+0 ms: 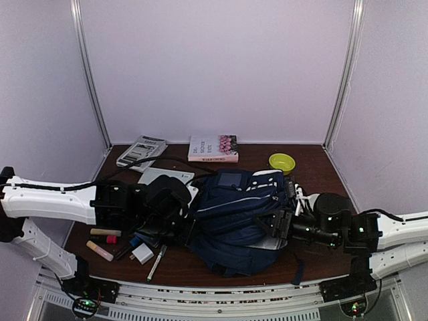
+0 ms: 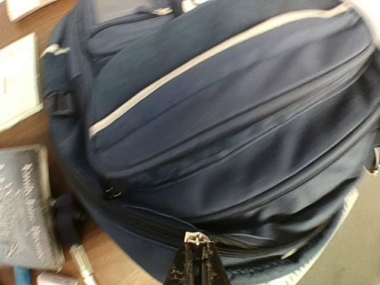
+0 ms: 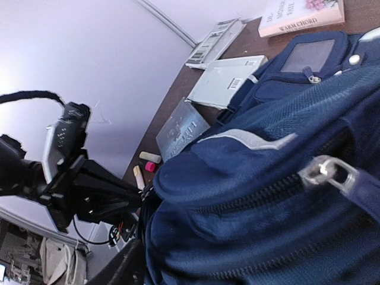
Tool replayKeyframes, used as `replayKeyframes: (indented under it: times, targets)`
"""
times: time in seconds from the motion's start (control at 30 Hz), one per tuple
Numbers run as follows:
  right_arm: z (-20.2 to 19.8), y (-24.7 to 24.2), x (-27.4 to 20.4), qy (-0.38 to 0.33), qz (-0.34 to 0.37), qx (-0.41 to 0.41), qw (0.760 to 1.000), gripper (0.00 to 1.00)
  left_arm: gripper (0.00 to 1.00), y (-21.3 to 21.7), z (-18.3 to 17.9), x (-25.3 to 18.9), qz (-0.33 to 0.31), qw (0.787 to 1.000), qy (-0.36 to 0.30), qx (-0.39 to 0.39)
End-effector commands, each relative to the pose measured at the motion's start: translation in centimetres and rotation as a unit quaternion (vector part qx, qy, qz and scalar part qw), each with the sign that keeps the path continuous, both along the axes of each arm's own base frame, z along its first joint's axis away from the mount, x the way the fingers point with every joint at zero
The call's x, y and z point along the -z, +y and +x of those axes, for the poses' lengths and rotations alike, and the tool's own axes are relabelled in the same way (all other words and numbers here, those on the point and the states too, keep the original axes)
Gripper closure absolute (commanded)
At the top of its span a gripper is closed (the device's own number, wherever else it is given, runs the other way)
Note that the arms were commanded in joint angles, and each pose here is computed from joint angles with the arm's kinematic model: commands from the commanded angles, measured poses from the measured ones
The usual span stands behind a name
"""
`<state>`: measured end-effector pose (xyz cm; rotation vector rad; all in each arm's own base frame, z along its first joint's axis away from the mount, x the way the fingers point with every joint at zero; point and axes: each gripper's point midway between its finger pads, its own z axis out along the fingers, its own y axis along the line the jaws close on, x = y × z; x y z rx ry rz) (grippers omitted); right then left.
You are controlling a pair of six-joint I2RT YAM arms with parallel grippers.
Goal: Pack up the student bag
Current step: Unzip the largest pocket of the student bag.
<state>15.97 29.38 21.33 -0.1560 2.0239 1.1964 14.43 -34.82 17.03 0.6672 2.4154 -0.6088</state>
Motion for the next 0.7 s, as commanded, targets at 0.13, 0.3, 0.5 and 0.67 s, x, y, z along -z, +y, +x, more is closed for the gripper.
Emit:
replayKeyframes:
  times: [0.13, 0.3, 0.5, 0.67]
  targets:
    - [-1.3, 5.6, 2.0, 0.095, 0.053, -0.027, 0.994, 0.29, 1.00, -7.4, 0.0, -8.2, -0.167, 0.984, -0.036, 0.048]
    - [-1.5, 6.8, 2.4, 0.111, 0.052, -0.012, 0.992, 0.25, 1.00, -7.7, 0.2, -8.3, -0.162, 0.985, -0.039, 0.045]
    - [-0.3, 5.8, 2.5, 0.104, 0.045, 0.051, 0.992, 0.44, 1.00, -8.3, -1.3, -8.9, -0.183, 0.979, -0.041, 0.080]
    - [0.9, 5.2, 0.4, 0.065, 0.043, 0.084, 0.993, 0.90, 1.00, -7.7, -2.2, -8.1, -0.170, 0.980, -0.044, 0.092]
